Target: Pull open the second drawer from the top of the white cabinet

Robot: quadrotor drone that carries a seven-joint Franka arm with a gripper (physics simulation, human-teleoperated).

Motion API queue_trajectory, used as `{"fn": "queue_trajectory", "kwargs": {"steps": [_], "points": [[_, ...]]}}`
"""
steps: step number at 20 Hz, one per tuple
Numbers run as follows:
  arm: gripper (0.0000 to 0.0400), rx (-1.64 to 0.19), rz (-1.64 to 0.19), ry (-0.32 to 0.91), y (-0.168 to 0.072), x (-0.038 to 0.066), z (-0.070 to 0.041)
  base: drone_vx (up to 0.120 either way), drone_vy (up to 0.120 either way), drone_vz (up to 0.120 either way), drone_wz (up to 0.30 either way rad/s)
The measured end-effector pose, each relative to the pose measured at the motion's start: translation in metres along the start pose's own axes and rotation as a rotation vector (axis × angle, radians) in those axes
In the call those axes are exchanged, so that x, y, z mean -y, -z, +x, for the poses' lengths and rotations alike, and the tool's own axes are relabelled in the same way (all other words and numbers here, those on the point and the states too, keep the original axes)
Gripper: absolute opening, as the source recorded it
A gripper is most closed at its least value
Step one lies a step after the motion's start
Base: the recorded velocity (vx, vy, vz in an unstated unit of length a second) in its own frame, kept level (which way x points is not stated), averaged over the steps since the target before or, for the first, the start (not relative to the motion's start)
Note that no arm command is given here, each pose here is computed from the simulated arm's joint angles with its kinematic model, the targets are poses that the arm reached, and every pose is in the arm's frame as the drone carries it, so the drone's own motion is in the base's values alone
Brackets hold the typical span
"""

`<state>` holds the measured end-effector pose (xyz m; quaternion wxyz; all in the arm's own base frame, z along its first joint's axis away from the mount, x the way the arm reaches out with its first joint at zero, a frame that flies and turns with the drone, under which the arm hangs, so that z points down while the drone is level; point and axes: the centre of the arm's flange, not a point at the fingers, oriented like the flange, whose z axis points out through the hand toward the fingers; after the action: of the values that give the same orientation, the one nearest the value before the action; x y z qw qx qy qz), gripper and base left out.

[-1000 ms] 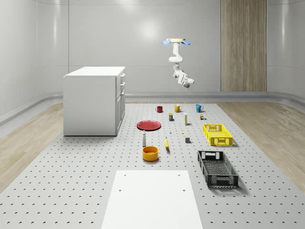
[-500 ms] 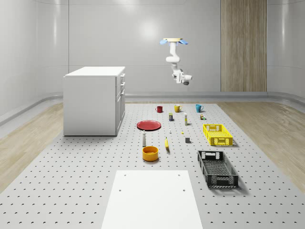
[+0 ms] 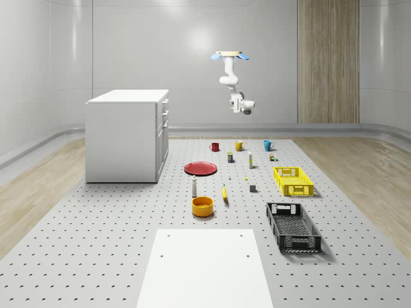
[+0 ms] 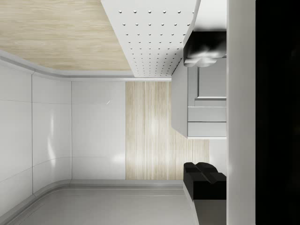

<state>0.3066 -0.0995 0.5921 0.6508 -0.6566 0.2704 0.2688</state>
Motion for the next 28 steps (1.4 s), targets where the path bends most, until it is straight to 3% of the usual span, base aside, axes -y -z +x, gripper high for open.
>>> {"fn": "queue_trajectory", "kwargs": {"steps": [28], "points": [[0.03,0.005,0.005,-0.001,0.0001,-0.0006,0.0007,0.12,-0.12,0.0,0.0]]}}
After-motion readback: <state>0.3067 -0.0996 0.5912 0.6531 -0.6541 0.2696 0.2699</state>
